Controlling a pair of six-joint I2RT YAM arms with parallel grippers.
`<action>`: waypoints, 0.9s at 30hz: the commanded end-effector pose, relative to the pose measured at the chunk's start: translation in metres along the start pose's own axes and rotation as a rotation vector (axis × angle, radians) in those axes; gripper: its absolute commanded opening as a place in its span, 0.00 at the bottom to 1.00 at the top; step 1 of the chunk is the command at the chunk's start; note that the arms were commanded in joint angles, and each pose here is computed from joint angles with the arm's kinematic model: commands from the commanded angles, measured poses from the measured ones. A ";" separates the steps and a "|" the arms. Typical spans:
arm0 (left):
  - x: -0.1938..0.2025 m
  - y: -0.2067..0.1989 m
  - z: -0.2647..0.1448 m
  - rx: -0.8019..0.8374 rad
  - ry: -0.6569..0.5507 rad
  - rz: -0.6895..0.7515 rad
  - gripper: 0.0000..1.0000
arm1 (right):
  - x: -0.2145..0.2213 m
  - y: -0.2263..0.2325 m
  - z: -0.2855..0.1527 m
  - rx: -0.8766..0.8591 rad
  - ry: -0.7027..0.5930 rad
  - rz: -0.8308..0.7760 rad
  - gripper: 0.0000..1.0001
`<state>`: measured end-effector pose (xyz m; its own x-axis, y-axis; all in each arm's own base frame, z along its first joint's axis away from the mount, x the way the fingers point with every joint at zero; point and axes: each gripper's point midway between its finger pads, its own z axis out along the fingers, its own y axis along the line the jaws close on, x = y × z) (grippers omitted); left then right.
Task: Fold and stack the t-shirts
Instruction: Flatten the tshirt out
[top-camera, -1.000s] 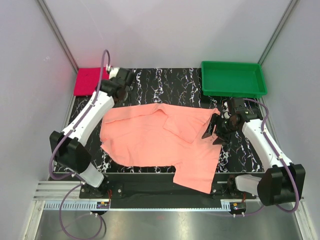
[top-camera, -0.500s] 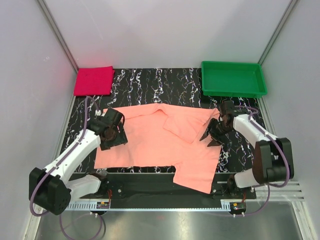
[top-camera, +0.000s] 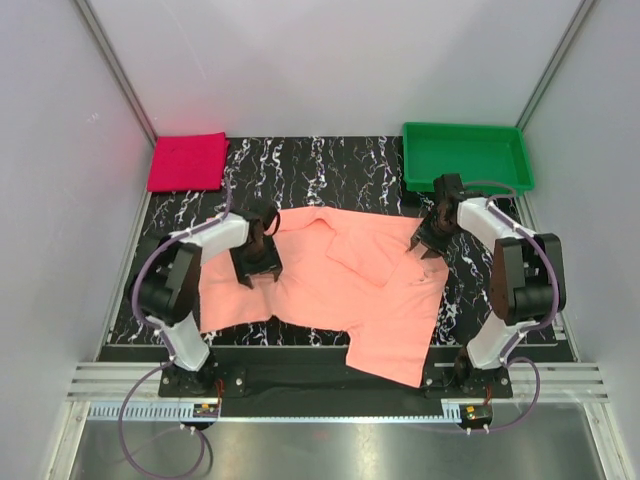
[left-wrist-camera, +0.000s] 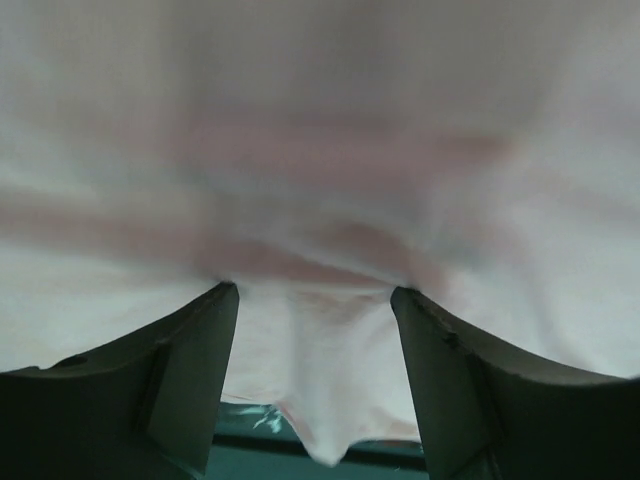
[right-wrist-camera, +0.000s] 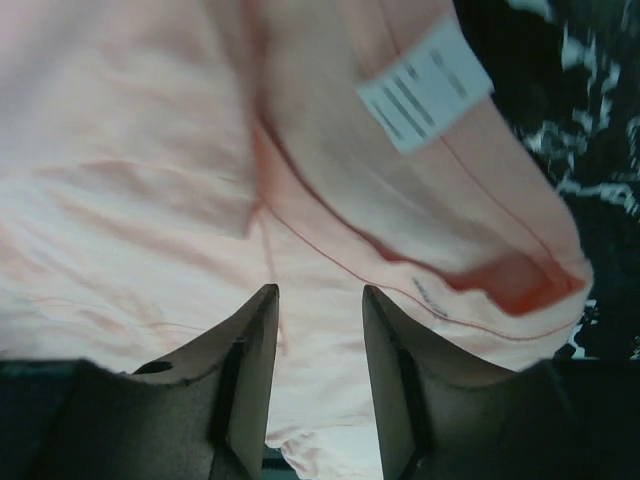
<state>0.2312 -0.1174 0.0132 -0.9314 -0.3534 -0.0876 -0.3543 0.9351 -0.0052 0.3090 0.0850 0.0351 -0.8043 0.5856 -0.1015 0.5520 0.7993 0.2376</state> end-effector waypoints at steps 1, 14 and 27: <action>-0.060 -0.059 0.002 0.120 -0.088 0.032 0.69 | -0.052 0.028 -0.043 -0.036 -0.167 -0.123 0.47; -0.116 -0.110 -0.070 0.183 -0.199 0.112 0.76 | -0.033 0.042 -0.135 -0.188 -0.228 -0.218 0.54; -0.033 0.027 -0.048 0.142 -0.111 -0.302 0.66 | 0.016 0.034 -0.136 -0.281 -0.099 -0.228 0.55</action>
<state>0.2399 -0.0757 0.0753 -0.8199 -0.5313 -0.2130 -0.5203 0.8469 -0.1095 0.2941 0.0951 0.1587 -0.8603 0.4375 -0.2615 0.3145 0.8594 0.4031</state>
